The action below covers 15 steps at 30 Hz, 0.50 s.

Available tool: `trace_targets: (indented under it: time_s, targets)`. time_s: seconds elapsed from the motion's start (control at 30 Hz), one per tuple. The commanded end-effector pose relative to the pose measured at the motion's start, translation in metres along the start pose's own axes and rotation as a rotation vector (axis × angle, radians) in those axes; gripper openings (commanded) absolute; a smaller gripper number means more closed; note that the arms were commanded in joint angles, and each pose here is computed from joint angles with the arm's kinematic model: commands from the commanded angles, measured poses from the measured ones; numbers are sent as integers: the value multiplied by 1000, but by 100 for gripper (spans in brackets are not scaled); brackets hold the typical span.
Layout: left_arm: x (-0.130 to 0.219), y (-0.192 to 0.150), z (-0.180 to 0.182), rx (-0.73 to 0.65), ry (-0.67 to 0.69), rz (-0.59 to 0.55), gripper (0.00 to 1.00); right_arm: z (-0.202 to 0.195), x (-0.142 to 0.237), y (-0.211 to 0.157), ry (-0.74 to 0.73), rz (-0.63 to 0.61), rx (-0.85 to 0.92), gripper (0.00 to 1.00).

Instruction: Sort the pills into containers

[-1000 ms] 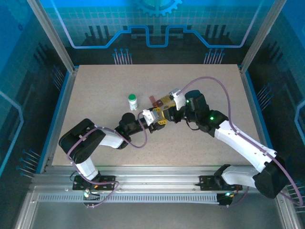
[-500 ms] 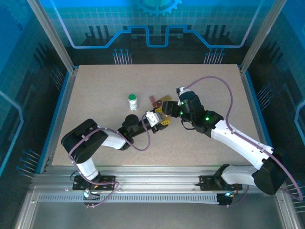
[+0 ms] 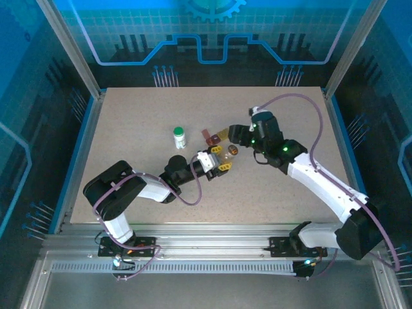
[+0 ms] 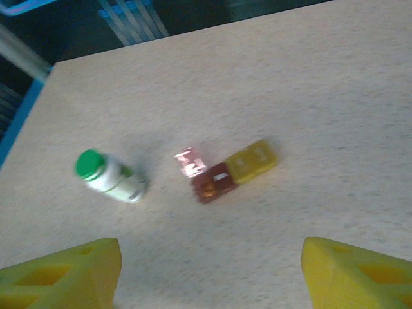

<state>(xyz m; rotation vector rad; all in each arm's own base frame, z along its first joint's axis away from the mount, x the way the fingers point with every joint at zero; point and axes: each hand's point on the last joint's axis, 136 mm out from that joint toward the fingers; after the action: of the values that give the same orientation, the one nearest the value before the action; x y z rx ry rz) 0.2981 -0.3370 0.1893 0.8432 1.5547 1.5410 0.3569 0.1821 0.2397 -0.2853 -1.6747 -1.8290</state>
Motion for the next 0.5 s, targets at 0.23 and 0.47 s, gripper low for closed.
trace_targets:
  time_s: [0.23, 0.47]
  targets:
    - [4, 26, 3, 55, -54, -82, 0, 29, 44, 37, 335, -202, 301, 68]
    - [8, 30, 5, 99, -107, -83, 0, 80, 98, 14, 653, -428, 769, 62]
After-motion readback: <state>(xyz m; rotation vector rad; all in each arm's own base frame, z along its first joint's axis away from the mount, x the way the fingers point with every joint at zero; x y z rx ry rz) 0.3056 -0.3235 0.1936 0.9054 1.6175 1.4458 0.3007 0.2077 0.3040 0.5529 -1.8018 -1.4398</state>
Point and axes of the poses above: each hand's point on the last joint's axis, 136 mm out from that joint toward the fingers, its own x axis back along the fingers, its own z axis along the line the jaws close on, y = z × x, and after that the axes turned 13 degrees about x, right-handed
